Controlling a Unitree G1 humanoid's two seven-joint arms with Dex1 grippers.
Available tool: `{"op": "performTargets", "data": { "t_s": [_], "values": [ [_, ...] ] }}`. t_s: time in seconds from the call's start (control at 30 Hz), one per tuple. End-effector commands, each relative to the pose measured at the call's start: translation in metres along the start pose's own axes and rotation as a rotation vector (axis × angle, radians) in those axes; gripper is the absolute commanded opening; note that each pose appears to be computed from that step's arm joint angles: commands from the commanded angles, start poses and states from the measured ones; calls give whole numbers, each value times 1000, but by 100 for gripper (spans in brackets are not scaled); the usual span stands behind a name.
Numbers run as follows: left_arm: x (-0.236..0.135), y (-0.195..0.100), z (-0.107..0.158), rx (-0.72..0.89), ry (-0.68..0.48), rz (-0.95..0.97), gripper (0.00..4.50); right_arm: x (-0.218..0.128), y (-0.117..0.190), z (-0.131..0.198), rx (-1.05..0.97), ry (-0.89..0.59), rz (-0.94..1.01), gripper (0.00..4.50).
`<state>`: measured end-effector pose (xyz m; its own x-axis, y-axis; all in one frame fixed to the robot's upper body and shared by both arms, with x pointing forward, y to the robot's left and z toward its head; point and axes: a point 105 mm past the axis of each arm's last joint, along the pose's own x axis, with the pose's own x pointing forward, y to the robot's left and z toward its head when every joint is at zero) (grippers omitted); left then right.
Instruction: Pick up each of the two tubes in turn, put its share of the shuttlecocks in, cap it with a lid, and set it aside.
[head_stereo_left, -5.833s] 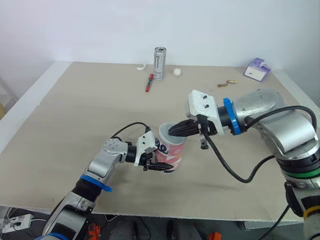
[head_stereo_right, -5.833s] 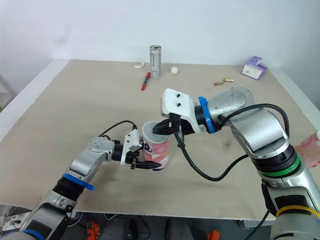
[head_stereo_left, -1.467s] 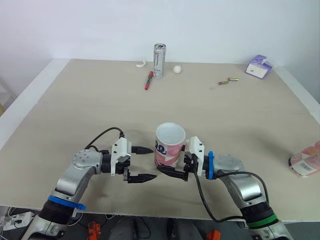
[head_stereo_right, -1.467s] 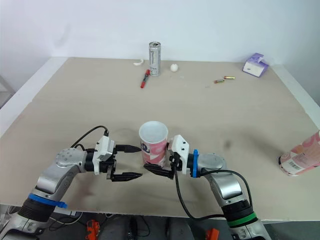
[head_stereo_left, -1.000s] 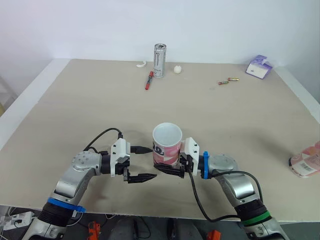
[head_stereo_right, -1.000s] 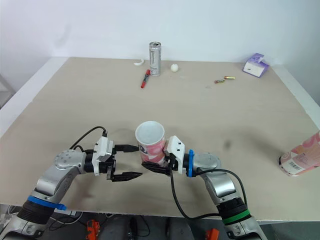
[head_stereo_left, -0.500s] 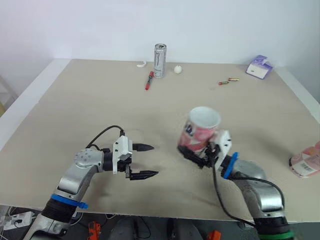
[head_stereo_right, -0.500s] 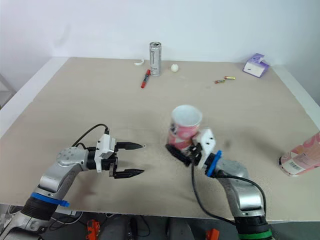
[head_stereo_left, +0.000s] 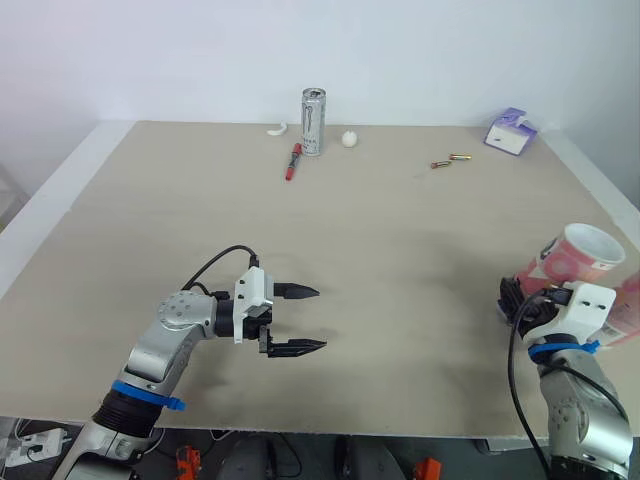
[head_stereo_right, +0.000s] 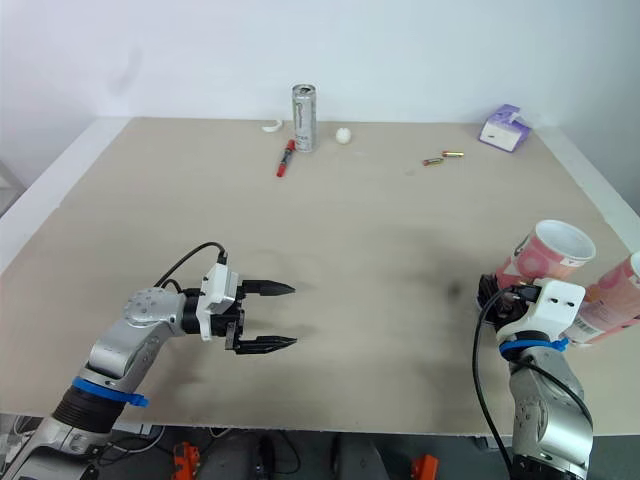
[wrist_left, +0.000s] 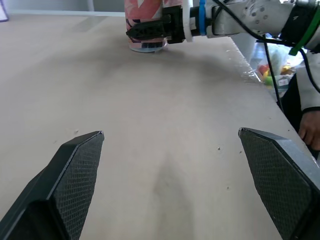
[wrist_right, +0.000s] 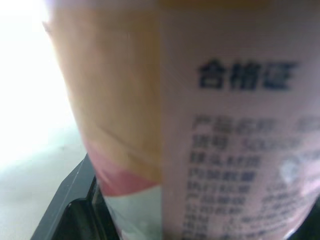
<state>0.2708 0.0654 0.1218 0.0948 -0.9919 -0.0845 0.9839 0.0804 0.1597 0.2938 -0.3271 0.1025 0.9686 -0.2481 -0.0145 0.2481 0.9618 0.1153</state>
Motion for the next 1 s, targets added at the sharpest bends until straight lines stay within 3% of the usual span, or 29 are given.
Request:
{"op": "performTargets", "data": {
  "t_s": [0.03,0.13,0.17,0.23,0.83,0.93,1.0],
  "values": [
    [2,0,7,25,-18,-11,450,0,-9,9,-2,-40,-47,310],
    [2,0,7,26,-14,-12,450,0,-10,2,-19,-15,-37,310],
    [2,0,7,27,-12,-12,450,0,-10,0,-18,-6,-36,389],
    [2,0,7,27,-10,-11,450,-1,-10,-2,-30,5,-32,444],
    [2,1,1,12,6,-15,450,-65,6,-12,-96,132,94,444],
    [-4,8,-4,-9,28,27,450,-81,12,-13,-198,175,223,444],
    [-10,14,-10,-14,63,64,450,-91,29,-11,-262,195,414,444]
  ]
}}
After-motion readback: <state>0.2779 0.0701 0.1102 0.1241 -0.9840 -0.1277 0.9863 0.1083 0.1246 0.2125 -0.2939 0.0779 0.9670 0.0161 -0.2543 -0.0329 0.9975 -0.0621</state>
